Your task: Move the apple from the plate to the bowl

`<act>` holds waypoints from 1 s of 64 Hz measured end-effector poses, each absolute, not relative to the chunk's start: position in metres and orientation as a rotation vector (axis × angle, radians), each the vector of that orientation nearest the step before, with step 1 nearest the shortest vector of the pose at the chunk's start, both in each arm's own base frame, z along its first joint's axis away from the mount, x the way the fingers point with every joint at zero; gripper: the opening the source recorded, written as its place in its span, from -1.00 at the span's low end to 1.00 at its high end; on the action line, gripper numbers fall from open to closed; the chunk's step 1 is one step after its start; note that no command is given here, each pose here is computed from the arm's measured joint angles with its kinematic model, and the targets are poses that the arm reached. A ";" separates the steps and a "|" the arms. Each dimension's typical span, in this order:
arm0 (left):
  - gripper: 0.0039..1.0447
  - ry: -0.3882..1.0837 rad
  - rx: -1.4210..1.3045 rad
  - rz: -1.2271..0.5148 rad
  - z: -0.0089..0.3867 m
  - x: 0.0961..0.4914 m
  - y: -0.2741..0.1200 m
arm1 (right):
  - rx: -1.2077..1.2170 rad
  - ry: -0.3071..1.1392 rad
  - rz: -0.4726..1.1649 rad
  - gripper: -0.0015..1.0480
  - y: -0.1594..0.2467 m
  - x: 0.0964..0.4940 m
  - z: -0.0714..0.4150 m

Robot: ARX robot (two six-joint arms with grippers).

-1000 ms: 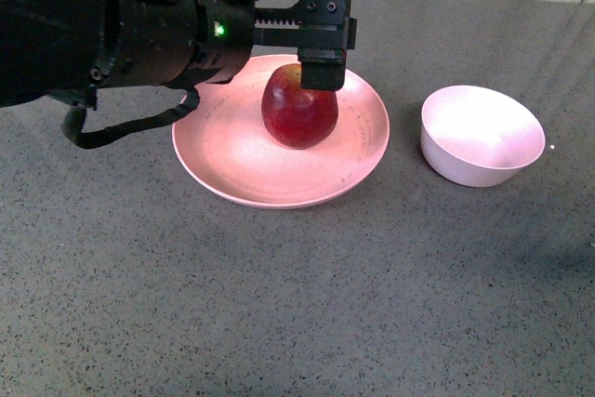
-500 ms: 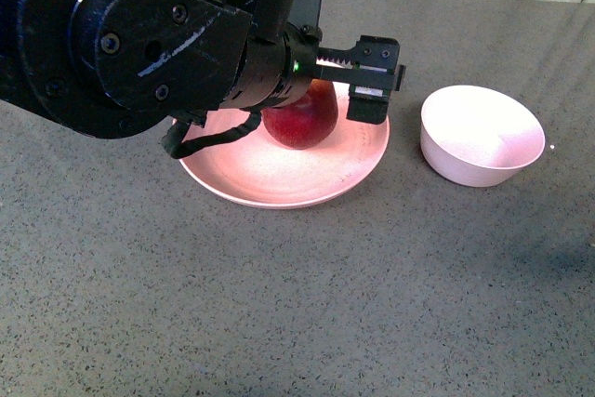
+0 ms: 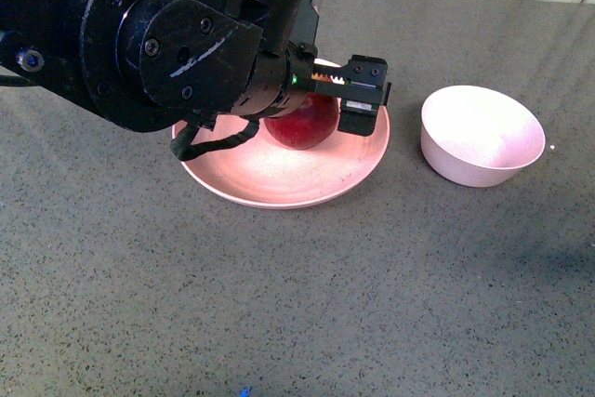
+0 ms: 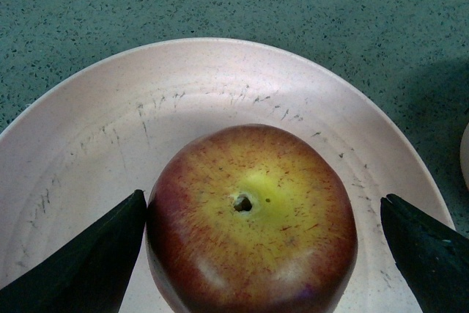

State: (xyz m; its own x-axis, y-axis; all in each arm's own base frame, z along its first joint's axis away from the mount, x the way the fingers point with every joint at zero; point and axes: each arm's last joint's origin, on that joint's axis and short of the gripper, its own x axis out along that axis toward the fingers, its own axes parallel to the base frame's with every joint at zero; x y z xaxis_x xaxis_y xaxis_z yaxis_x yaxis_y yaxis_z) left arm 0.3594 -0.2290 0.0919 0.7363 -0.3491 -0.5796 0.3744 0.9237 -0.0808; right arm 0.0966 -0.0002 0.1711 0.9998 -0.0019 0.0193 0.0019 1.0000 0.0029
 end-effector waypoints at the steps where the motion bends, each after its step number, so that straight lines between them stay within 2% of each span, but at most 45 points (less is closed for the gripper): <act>1: 0.84 0.629 0.044 -0.397 0.092 0.359 -0.229 | 0.003 -0.019 -0.002 0.83 0.000 0.097 0.171; 5: 0.77 0.629 0.056 -0.398 0.091 0.359 -0.229 | 0.003 -0.019 -0.002 0.83 0.000 0.097 0.171; 13: 0.46 0.625 0.067 -0.402 0.091 0.360 -0.229 | 0.003 -0.019 -0.002 0.83 0.000 0.097 0.171; 19: 0.38 0.612 0.079 -0.423 0.093 0.358 -0.229 | 0.003 -0.019 -0.002 0.83 0.000 0.097 0.171; 34: 0.35 0.547 0.088 -0.513 0.116 0.348 -0.240 | 0.003 -0.019 -0.002 0.83 0.000 0.097 0.171; 52: 0.35 0.441 0.084 -0.675 0.148 0.342 -0.283 | 0.003 -0.019 -0.002 0.83 0.000 0.097 0.171; 64: 0.35 0.423 0.081 -0.757 0.152 0.337 -0.308 | 0.003 -0.019 -0.002 0.83 0.000 0.097 0.171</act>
State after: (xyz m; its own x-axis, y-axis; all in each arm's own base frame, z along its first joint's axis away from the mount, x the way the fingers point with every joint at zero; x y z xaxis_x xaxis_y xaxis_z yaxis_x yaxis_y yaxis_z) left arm 0.3366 -0.3085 0.1518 0.6474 -0.6486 -0.4002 0.6809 0.7281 -0.0786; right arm 0.0966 -0.0002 0.1711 0.9998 -0.0019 0.0193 0.0019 1.0000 0.0029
